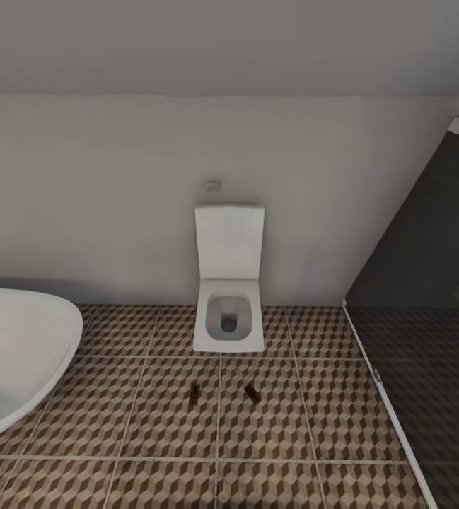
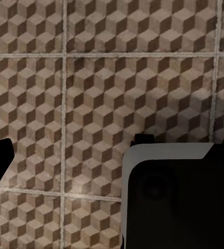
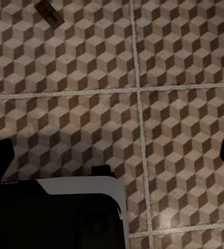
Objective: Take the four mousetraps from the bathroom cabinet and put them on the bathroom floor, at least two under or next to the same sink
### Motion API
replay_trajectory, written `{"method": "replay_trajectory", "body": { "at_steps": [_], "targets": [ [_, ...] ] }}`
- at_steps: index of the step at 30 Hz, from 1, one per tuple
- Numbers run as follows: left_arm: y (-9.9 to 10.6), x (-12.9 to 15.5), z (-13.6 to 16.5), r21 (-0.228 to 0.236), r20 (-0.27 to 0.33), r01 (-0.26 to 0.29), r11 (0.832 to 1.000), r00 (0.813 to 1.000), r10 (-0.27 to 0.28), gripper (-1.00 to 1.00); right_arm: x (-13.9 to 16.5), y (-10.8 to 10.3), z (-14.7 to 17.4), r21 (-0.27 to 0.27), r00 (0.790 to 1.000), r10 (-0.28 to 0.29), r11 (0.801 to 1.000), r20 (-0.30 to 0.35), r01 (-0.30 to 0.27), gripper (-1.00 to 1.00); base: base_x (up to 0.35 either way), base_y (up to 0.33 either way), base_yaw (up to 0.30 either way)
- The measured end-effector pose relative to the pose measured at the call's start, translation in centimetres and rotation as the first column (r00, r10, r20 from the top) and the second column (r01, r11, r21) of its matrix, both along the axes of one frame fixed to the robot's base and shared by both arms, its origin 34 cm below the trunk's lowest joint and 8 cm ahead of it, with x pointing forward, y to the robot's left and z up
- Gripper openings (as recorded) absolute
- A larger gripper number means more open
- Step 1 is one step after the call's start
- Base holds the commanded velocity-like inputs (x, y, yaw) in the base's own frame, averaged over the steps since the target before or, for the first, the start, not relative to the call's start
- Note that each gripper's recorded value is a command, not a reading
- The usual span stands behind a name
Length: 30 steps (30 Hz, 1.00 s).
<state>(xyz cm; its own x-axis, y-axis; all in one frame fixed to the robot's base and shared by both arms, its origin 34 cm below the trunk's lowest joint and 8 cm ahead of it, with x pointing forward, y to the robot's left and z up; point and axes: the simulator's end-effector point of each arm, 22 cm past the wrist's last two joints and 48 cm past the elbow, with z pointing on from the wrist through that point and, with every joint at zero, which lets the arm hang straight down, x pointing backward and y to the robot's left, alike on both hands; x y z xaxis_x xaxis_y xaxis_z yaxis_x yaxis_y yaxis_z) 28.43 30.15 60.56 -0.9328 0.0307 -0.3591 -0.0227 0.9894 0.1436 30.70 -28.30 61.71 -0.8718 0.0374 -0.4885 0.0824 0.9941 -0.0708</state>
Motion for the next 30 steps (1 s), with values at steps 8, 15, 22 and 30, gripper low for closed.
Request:
{"method": "replay_trajectory", "body": {
  "at_steps": [8,15,22,30],
  "targets": [
    [0.0,0.4,0.2,0.0,0.012,0.0,1.0,1.0,0.0,1.0,0.5,0.0,0.3,0.001,1.0,0.001,1.0,0.013,-0.001,1.0,0.0,0.0,0.0],
    [0.0,0.8,0.4,0.0,0.023,0.0,1.0,1.0,0.0,1.0,1.0,0.0,0.5,0.001,1.0,0.001,1.0,0.025,-0.001,1.0,0.0,0.0,0.0],
    [0.0,1.2,0.6,0.0,0.033,0.0,1.0,0.999,0.0,1.0,1.4,0.0,0.7,0.001,0.999,0.001,1.0,0.036,-0.001,1.0,0.0,0.0,0.0],
    [0.0,1.6,0.9,0.0,0.045,0.001,1.0,0.999,-0.001,1.0,1.8,0.1,1.0,0.002,0.999,0.001,1.0,0.048,-0.001,1.0,0.0,0.0,0.0]
  ]
}}
